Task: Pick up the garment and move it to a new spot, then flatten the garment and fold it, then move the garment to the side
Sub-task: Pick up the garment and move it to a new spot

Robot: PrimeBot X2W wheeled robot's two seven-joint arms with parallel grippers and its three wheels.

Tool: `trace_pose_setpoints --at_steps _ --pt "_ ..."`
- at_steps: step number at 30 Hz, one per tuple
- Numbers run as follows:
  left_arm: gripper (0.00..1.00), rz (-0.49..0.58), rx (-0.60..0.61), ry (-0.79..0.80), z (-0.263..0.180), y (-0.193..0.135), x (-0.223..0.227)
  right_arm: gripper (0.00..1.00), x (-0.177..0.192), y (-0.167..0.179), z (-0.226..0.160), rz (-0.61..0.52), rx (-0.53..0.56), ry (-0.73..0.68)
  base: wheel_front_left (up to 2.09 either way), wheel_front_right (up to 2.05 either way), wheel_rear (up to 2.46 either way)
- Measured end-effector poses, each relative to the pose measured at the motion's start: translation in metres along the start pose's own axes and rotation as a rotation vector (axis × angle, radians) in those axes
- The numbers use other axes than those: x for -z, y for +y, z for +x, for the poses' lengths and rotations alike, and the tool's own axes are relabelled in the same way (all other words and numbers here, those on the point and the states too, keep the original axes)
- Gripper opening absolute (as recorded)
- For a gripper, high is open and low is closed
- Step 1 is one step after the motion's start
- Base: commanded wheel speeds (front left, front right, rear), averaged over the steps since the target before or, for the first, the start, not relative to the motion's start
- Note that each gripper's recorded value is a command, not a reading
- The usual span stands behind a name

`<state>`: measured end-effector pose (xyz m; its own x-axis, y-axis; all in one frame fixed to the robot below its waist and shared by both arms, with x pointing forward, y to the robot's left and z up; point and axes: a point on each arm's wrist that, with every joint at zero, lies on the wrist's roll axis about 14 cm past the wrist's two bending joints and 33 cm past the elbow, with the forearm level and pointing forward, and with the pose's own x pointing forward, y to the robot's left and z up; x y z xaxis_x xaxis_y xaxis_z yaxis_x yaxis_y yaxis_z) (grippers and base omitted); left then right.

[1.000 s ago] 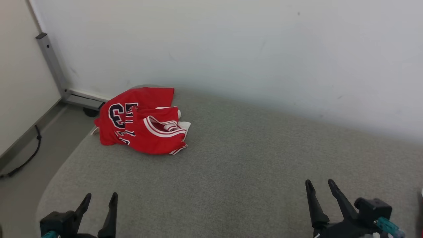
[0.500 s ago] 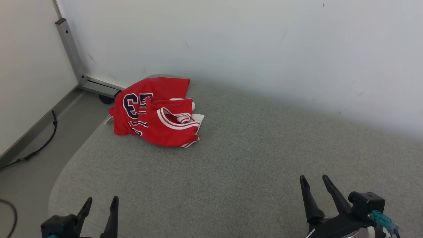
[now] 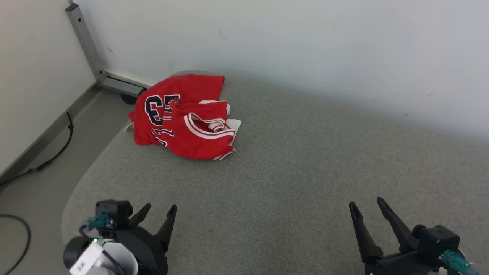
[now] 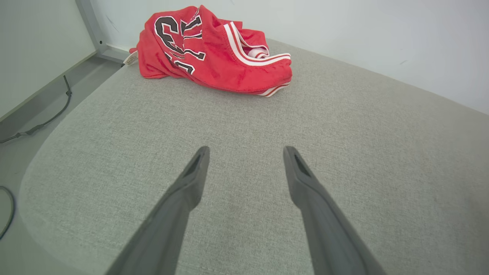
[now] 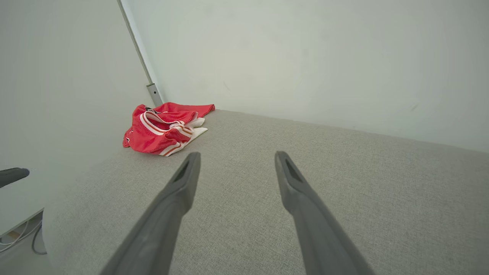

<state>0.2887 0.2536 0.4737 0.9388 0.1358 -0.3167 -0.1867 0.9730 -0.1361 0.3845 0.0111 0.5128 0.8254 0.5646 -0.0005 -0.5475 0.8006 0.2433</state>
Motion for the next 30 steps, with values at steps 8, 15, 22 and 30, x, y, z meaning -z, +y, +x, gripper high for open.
trace_pose_setpoints --at_steps 8,15,22,30 --pt "1.0 0.109 0.009 0.112 0.052 0.006 -0.016 1.0 -0.022 -0.007 0.006 -0.099 -0.055 -0.022 0.0 0.0 0.0" --pt "1.0 0.216 0.031 0.187 0.099 0.003 -0.027 1.0 -0.037 -0.027 0.005 -0.165 -0.041 -0.017 0.0 0.0 0.0" --pt "1.0 0.325 0.032 0.292 0.139 0.006 -0.011 1.0 -0.038 -0.056 0.009 -0.174 0.015 0.017 0.0 0.0 0.0" --pt "1.0 0.405 0.087 0.395 0.181 -0.016 0.019 1.0 -0.032 -0.093 0.017 -0.183 0.089 0.055 0.0 0.0 0.0"
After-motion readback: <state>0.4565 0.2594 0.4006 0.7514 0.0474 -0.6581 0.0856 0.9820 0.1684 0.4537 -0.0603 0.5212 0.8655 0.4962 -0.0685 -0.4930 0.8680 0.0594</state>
